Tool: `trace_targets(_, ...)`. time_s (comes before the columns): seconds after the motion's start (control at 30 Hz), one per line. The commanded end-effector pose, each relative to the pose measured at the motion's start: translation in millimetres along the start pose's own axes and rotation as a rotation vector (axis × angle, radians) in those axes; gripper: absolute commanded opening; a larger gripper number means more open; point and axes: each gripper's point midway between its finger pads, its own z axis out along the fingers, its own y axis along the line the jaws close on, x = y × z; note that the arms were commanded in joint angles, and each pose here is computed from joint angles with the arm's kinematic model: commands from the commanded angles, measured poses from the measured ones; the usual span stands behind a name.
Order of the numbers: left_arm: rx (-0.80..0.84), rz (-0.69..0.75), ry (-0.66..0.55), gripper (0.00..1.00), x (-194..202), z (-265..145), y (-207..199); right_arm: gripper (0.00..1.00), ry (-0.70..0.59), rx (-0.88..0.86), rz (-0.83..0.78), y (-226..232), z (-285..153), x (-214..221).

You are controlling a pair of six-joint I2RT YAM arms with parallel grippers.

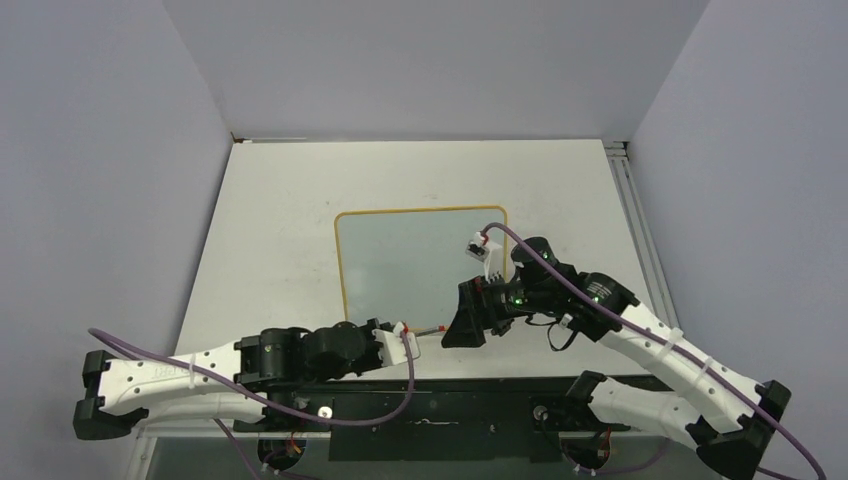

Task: Write a sentence on the whiteboard
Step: Open the whiteboard marker at the center of the board.

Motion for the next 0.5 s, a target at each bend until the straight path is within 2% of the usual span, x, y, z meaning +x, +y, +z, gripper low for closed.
trace_targets(0.0,-0.039,-0.127,-0.138,0.0,-30.1,-4.0,17.0,0.87,-0.172,0.122,-0.05,-18.8,-11.7,-20.8)
trace_targets(0.2,0.114,-0.17,-0.177,0.0,-37.9,-3.9,4.8,0.87,-0.317,0.105,-0.075,-18.2,-1.9,-25.6)
trace_targets(0.47,0.236,-0.223,-0.115,0.0,-35.5,7.6,-5.6,0.83,-0.318,0.082,-0.133,-1.0,21.5,-11.4)
